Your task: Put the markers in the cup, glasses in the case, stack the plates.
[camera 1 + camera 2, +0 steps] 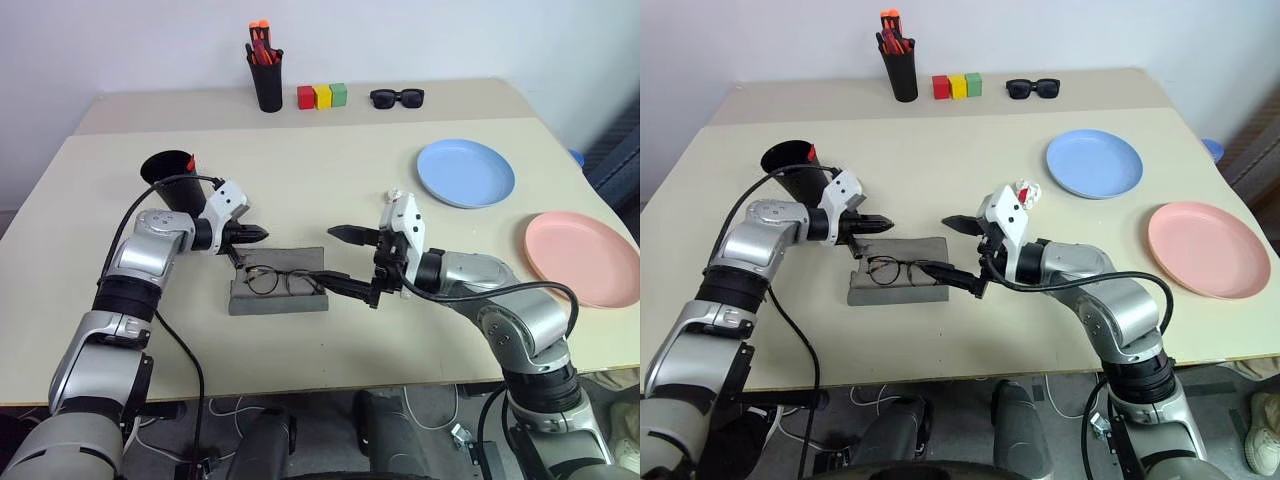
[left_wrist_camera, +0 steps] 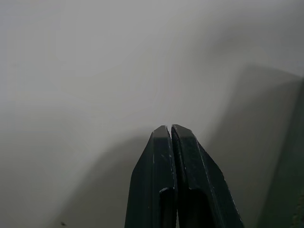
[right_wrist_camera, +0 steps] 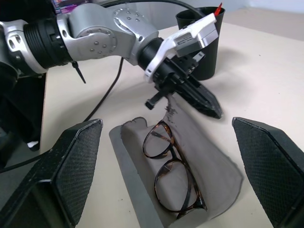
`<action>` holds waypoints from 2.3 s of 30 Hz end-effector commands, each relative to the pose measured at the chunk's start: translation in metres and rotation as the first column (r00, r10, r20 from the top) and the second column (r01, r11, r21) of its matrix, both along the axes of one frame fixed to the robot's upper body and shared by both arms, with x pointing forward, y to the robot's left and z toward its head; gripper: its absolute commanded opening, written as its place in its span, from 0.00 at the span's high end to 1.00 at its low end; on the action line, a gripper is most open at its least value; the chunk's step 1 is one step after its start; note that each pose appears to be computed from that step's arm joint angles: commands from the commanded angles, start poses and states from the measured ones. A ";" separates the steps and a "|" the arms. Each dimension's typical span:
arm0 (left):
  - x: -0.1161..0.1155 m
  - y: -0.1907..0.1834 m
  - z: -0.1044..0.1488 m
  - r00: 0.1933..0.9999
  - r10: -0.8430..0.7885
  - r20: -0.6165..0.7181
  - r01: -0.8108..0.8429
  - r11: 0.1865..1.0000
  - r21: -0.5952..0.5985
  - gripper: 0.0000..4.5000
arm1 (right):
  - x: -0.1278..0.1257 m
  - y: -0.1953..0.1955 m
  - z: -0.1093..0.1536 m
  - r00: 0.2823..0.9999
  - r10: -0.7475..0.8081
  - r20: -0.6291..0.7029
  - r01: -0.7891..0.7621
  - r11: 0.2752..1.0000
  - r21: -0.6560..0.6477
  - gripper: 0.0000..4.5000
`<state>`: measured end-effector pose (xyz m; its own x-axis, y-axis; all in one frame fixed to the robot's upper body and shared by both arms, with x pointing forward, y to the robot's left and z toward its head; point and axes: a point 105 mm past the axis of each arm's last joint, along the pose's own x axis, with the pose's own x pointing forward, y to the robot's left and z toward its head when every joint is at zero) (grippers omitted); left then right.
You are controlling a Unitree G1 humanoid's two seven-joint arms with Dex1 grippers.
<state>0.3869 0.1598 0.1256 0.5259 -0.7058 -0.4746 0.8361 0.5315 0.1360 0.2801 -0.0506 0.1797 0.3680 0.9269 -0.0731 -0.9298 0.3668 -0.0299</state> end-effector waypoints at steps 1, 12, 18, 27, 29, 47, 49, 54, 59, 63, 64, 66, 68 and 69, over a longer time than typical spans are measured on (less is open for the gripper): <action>-0.012 -0.006 0.012 0.997 -0.077 0.011 0.077 0.997 -0.019 0.99 | -0.001 0.002 0.009 0.998 0.006 0.056 -0.006 1.000 0.003 0.00; -0.059 -0.022 0.013 0.954 -0.301 0.006 0.301 0.954 -0.010 0.99 | 0.002 0.002 0.005 0.998 0.002 0.065 -0.001 1.000 -0.015 0.00; -0.087 -0.031 0.010 0.914 -0.404 -0.030 0.404 0.915 -0.010 0.99 | 0.005 0.002 0.006 0.997 -0.002 0.075 0.004 1.000 -0.021 0.00; -0.104 -0.032 -0.004 0.901 -0.427 -0.084 0.429 0.903 0.011 0.99 | 0.010 0.002 0.008 0.996 -0.016 0.092 0.019 1.000 -0.023 0.00; -0.102 -0.032 -0.005 0.905 -0.418 -0.079 0.419 0.908 0.008 0.99 | 0.011 0.002 0.008 0.995 -0.022 0.098 0.025 0.999 -0.026 0.00; -0.078 -0.029 0.107 0.932 -0.334 0.139 0.359 0.809 -0.466 0.13 | 0.083 -0.161 0.020 0.692 -0.673 0.262 0.716 0.686 -0.129 0.00; -0.079 -0.031 0.109 0.926 -0.346 0.150 0.375 0.795 -0.476 0.00 | 0.081 -0.190 0.016 0.620 -0.736 0.273 0.784 0.596 -0.173 0.00; -0.078 -0.034 0.107 0.917 -0.353 0.185 0.399 0.797 -0.454 0.00 | 0.068 -0.244 0.003 0.438 -0.856 0.275 0.890 0.368 -0.270 0.00; -0.079 -0.037 0.106 0.896 -0.378 0.234 0.443 0.802 -0.401 0.00 | 0.050 -0.278 -0.026 0.318 -0.919 0.233 0.898 0.213 -0.385 0.00; -0.078 -0.038 0.104 0.888 -0.387 0.248 0.457 0.808 -0.373 0.00 | 0.040 -0.290 -0.049 0.290 -0.935 0.204 0.871 0.169 -0.462 0.00; -0.078 -0.039 0.104 0.886 -0.389 0.253 0.460 0.810 -0.365 0.00 | 0.039 -0.295 -0.052 0.267 -0.941 0.208 0.870 0.142 -0.473 0.00; -0.079 -0.040 0.104 0.886 -0.389 0.252 0.459 0.809 -0.366 0.00 | 0.036 -0.299 -0.059 0.238 -0.960 0.148 0.866 0.141 -0.479 0.13; -0.079 -0.040 0.103 0.887 -0.388 0.252 0.458 0.814 -0.358 0.00 | 0.034 -0.302 -0.063 0.223 -0.967 0.126 0.861 0.134 -0.490 0.30; -0.079 -0.039 0.103 0.887 -0.386 0.253 0.456 0.817 -0.352 0.00 | 0.034 -0.303 -0.065 0.214 -0.970 0.115 0.860 0.132 -0.493 0.41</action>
<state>0.3096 0.1187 0.2192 0.1699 -0.9846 -0.0403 0.9823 0.1659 0.0873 0.3150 -0.3477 0.1111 0.8438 -0.2261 -0.4867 0.0635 0.9426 -0.3278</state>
